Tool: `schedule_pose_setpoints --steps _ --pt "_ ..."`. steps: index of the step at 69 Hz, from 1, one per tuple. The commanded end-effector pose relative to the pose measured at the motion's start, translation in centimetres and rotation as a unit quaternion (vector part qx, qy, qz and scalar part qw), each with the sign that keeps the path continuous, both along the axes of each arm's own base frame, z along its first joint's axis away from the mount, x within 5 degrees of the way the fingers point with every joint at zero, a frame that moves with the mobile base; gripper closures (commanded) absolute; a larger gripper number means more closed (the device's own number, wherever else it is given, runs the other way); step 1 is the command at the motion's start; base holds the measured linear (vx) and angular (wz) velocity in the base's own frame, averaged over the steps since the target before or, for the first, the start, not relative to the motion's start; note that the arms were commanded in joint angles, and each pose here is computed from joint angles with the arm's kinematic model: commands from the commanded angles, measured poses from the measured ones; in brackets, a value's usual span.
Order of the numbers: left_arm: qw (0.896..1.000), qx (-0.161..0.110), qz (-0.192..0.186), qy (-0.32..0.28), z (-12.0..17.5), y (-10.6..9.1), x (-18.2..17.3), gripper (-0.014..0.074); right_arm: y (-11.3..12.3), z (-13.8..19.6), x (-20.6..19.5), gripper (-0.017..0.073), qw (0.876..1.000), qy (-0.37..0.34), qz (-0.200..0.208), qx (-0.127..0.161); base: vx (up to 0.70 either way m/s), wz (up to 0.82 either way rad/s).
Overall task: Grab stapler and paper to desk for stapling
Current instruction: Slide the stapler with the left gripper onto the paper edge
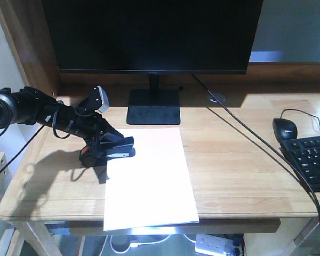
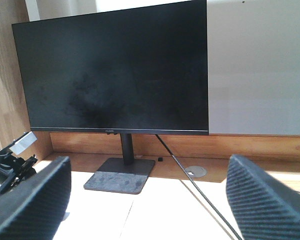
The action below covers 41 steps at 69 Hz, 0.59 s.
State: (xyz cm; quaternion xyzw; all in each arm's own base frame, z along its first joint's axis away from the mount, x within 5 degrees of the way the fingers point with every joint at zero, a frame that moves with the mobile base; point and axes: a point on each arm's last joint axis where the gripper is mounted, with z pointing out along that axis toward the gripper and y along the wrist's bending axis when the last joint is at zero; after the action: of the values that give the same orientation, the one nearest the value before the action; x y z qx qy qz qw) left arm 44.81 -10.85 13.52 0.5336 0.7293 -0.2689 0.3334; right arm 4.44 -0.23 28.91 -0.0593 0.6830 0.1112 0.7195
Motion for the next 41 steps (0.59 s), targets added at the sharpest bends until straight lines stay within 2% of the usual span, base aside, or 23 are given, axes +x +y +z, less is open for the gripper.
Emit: schedule_pose_setpoints --steps 1,12,27,41 --pt "0.999 0.005 -0.013 -0.030 2.38 -1.08 -0.09 0.0600 0.21 1.10 -0.13 -0.0031 0.999 -0.029 0.012 -0.009 0.00 0.00" --pt "0.999 0.015 -0.022 -0.034 2.26 -1.77 -0.25 0.0600 0.21 1.10 -0.13 -0.0031 0.999 -0.029 0.012 -0.009 0.00 0.00" --pt "0.999 0.017 0.003 -0.027 2.21 -1.69 0.01 0.0600 0.21 1.10 -0.13 -0.0031 0.999 -0.029 0.012 -0.009 0.00 0.00" --pt "0.999 0.017 0.004 -0.027 2.21 -1.69 0.01 0.0600 0.21 1.10 -0.13 -0.0031 0.999 -0.029 0.012 -0.009 0.00 0.00"
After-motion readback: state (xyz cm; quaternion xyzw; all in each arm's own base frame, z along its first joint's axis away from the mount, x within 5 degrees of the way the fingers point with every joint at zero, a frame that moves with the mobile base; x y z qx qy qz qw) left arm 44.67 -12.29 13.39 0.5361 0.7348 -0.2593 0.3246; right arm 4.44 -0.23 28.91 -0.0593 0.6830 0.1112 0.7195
